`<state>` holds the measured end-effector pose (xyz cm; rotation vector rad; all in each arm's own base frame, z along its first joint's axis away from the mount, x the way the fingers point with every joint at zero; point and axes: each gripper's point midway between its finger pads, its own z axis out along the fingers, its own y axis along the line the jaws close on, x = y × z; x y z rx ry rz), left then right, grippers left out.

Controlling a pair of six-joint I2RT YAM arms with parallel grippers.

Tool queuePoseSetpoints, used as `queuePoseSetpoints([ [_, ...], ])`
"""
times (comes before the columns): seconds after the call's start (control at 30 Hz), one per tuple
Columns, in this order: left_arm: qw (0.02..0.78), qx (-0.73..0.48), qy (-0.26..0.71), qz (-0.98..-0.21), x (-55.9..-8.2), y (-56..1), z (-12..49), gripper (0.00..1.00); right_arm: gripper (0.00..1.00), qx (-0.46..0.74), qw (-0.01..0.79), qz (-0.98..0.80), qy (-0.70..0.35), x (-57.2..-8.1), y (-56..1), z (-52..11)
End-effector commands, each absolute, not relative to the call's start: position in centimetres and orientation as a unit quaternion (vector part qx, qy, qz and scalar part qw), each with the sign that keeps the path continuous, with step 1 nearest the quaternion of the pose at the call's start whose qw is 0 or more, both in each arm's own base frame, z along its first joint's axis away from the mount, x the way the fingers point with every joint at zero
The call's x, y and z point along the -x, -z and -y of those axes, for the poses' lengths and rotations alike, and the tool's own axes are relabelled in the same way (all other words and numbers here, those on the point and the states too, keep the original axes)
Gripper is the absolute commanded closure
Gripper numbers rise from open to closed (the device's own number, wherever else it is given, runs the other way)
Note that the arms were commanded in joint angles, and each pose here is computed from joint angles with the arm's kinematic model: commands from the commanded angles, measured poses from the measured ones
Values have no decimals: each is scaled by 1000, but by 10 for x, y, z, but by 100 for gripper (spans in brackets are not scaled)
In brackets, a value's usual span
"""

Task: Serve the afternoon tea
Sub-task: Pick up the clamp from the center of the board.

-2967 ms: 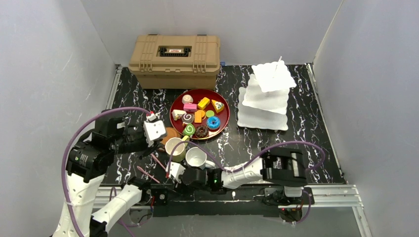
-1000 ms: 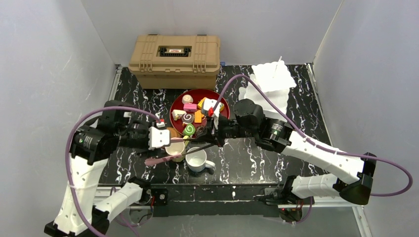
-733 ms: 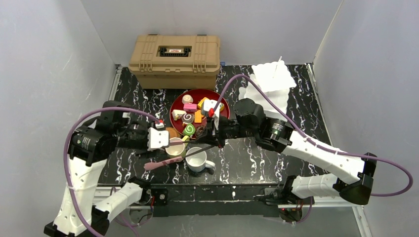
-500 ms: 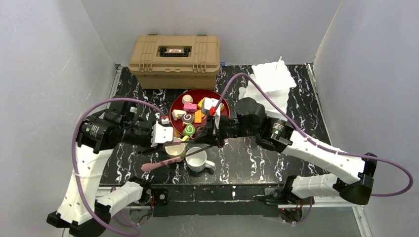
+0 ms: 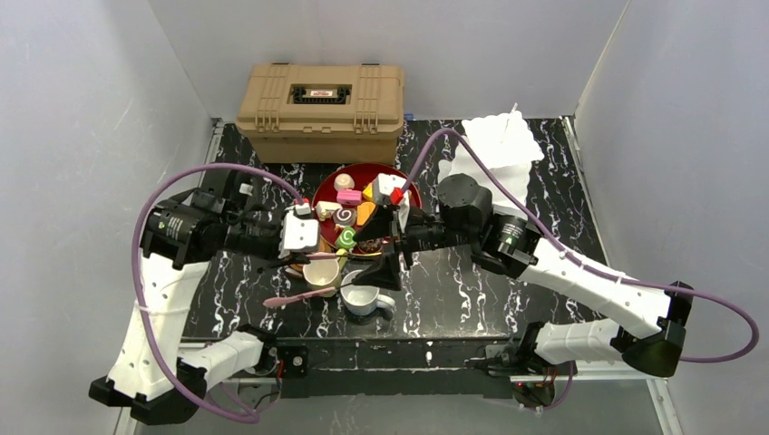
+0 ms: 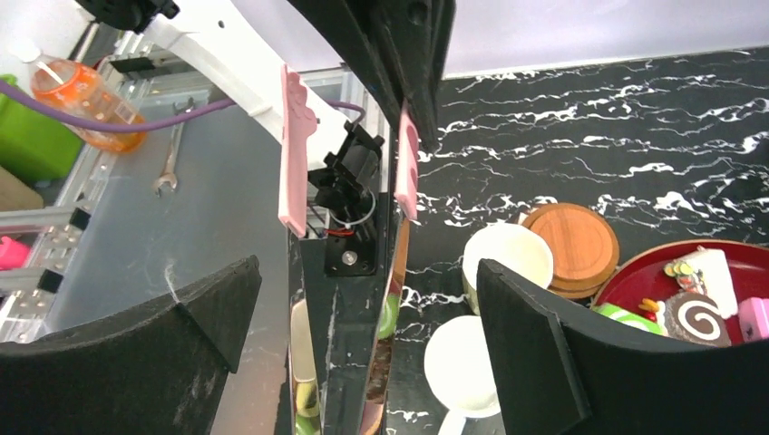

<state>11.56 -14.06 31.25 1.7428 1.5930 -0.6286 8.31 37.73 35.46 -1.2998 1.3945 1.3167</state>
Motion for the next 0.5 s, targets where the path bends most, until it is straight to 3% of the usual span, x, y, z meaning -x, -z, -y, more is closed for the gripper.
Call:
queuePoseSetpoints([
  [0.0,264,-642,331,-639,-69,-304,140,100,2,524,396,-502,-563,-73,-392,-382],
  [0.17,238,-619,371,-650,-64,-297,146,100,1,551,359,-493,-570,-65,-385,-388],
  [0.47,224,-601,396,-657,-64,-298,153,100,2,578,360,-498,-537,-64,-361,-375],
])
